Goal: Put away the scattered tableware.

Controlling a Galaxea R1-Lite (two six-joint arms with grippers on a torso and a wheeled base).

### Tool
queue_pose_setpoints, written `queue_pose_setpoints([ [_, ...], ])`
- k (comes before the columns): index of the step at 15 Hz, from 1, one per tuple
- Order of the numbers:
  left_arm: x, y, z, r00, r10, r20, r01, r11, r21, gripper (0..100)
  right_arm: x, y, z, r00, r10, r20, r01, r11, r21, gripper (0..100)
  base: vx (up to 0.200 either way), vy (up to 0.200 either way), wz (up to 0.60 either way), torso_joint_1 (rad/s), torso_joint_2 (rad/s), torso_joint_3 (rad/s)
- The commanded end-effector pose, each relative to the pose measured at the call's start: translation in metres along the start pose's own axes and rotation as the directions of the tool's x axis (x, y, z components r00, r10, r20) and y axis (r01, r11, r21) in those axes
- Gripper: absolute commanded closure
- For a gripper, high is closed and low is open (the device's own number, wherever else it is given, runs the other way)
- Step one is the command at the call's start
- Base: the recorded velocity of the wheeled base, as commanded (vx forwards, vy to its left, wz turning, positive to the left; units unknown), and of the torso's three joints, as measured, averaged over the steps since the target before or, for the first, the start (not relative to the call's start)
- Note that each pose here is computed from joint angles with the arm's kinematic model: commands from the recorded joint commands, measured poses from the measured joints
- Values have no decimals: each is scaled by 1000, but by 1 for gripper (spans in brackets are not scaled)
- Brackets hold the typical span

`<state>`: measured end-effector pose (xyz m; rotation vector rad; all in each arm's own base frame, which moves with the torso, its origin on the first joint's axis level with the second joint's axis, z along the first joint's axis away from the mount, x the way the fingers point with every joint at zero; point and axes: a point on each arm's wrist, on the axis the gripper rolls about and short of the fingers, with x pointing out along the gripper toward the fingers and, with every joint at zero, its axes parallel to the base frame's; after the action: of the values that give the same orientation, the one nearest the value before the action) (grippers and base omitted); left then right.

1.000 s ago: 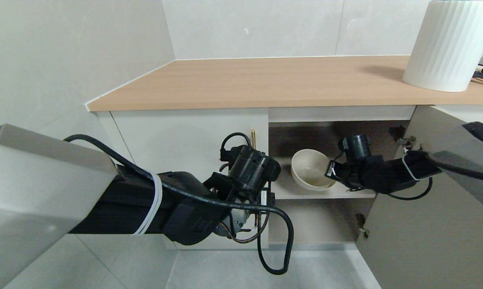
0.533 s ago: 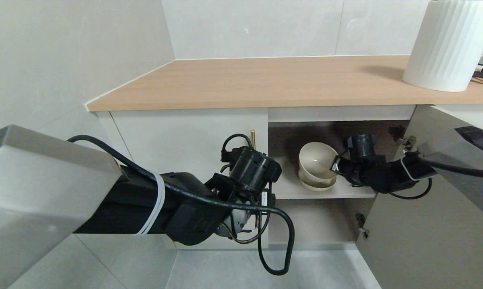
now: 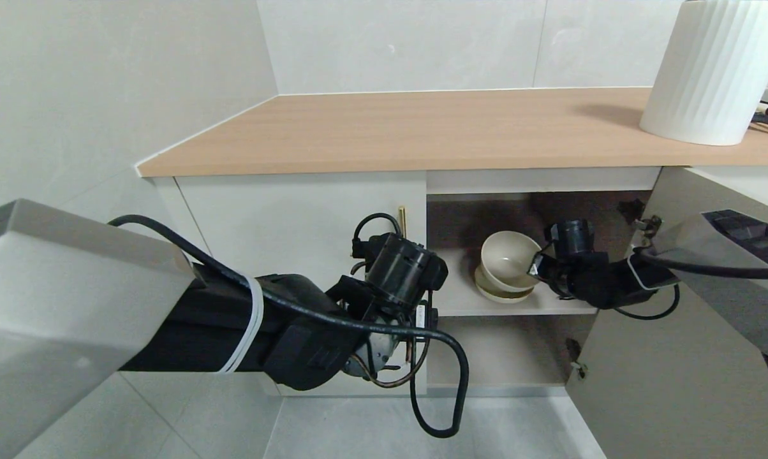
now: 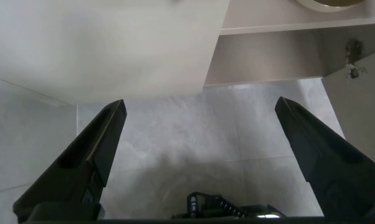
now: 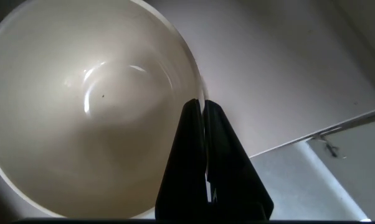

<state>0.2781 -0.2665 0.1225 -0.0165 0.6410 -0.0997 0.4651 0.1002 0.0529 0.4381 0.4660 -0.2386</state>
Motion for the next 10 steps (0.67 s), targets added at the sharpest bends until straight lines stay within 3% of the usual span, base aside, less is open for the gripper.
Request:
queue_pose_setpoints([
  [1,1,0,-1,1000,1,-1,-1,1000,0,0,4,-2,-4,1000,-6,-6,6,1000,-2,100,0,0,0,0,0,0],
  [10,1,0,0,1000,2,1,-2,1000,0,0,8,0,-5,1000,-5,2,5,1000,0,100,0,0,0,0,0,0],
])
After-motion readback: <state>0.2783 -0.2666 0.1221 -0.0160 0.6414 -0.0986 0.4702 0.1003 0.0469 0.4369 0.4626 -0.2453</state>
